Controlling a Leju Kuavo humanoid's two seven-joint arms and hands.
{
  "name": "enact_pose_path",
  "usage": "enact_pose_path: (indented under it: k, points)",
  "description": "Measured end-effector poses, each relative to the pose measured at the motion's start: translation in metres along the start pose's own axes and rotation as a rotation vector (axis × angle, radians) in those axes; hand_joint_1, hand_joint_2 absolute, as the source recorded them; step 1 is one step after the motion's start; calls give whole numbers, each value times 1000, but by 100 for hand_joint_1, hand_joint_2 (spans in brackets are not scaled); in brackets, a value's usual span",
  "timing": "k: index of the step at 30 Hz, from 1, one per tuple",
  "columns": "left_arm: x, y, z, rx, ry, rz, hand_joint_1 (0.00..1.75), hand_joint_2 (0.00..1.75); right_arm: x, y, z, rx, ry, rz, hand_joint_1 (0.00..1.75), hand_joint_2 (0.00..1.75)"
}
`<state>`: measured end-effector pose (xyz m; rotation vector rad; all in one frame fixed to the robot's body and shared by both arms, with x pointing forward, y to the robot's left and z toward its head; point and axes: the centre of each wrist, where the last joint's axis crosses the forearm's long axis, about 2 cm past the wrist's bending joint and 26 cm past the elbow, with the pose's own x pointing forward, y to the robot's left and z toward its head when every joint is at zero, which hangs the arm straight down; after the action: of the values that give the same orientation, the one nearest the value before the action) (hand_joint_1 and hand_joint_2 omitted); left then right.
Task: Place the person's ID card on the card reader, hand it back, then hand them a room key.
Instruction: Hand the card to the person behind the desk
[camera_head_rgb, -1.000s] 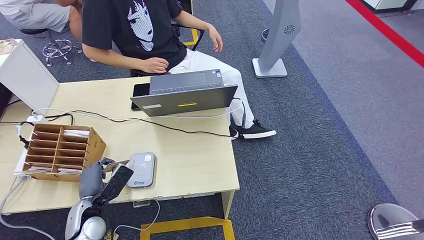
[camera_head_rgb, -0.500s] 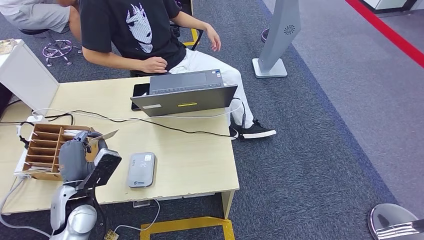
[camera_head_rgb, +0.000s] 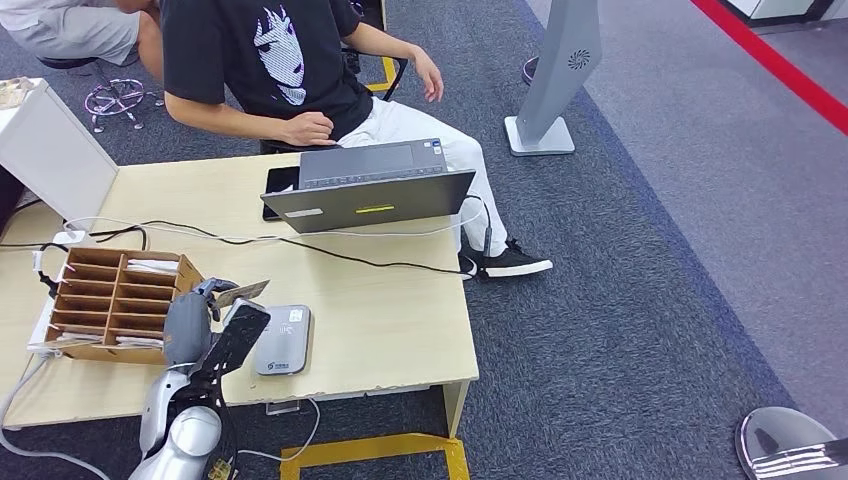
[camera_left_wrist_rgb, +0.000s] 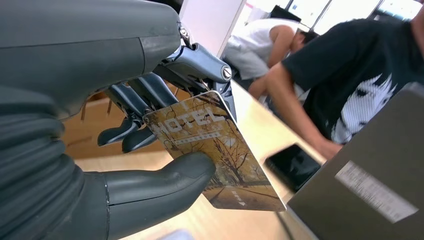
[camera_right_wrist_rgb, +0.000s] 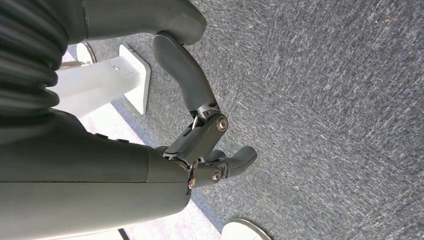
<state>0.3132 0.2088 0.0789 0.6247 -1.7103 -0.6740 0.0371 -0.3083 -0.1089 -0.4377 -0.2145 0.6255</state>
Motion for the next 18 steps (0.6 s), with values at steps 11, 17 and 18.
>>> enact_pose_path:
  k: [11,17,18]
  points:
    - [-5,-11,1,-44,46,4,175,175,2,-1,0,-2,-5,4,0,175]
    - [-17,-27,10,-123,132,-15,175,175,2,-2,-1,-7,-7,6,0,175]
    - [-18,-28,10,-127,138,-18,175,175,2,-2,-1,-8,-7,6,0,175]
